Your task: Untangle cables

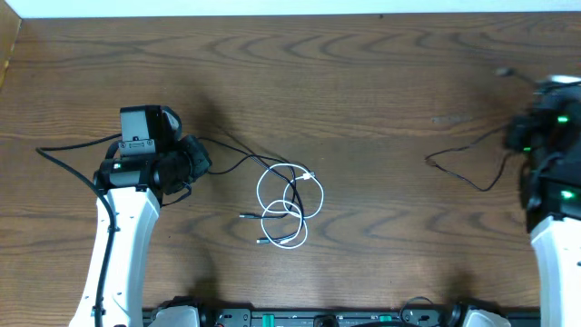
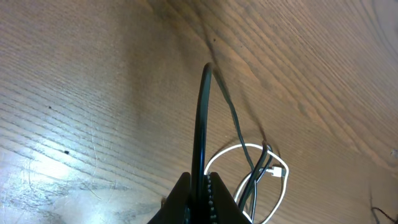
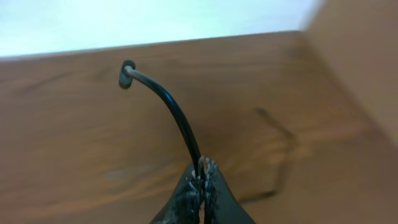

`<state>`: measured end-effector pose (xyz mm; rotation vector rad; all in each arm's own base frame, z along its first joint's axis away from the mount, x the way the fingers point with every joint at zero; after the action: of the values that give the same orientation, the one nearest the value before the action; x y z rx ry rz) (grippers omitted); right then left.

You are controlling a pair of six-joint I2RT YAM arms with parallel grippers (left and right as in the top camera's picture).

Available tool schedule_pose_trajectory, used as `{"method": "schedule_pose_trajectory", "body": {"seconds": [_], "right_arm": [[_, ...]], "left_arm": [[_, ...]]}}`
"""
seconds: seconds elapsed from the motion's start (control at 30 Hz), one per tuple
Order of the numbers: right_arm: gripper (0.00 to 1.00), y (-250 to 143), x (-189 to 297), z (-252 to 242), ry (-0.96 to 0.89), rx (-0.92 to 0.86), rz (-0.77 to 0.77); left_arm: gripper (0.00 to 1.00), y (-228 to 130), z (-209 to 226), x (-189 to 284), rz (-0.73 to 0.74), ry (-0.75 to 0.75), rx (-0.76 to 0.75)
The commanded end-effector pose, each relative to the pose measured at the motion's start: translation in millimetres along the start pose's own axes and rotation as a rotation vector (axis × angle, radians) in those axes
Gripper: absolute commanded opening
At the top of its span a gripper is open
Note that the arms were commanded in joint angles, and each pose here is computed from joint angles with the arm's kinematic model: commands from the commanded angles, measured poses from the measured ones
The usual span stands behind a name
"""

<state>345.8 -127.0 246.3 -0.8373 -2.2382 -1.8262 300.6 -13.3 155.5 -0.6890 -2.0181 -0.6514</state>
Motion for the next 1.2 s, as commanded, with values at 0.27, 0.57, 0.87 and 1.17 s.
{"method": "schedule_pose_trajectory", "body": {"seconds": [0.27, 0.57, 0.87, 1.17], "right_arm": [[0.01, -65, 6, -135, -0.380, -0.534, 0.083], [0.79, -64, -9, -122, -0.217, -0.612, 0.057], [0.62, -22, -7, -21, 0.407, -0.576, -0.008], [0.76, -35, 41, 139, 0.968, -0.145, 0.107]], "left_arm": [[0.08, -2, -7, 2, 0.006, -0.019, -0.037], [0.07, -2, -7, 2, 0.006, -0.019, -0.037], [0.07, -18, -60, 4, 0.064, -0.263, -0.201], [0.08, -67, -167, 49, 0.040, -0.702, -0.527]]}}
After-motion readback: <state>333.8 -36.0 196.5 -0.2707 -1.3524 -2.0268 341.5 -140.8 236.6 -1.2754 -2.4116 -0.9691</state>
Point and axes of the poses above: each gripper's point midway between its finger pads, its own x axis back along the fingers, its own z axis along the line the jaws close on, y = z × x, the point moved 2 cm from there along x, back along the fingers, and after that the axes turned 13 degrees about x, right-handed, at the moved point
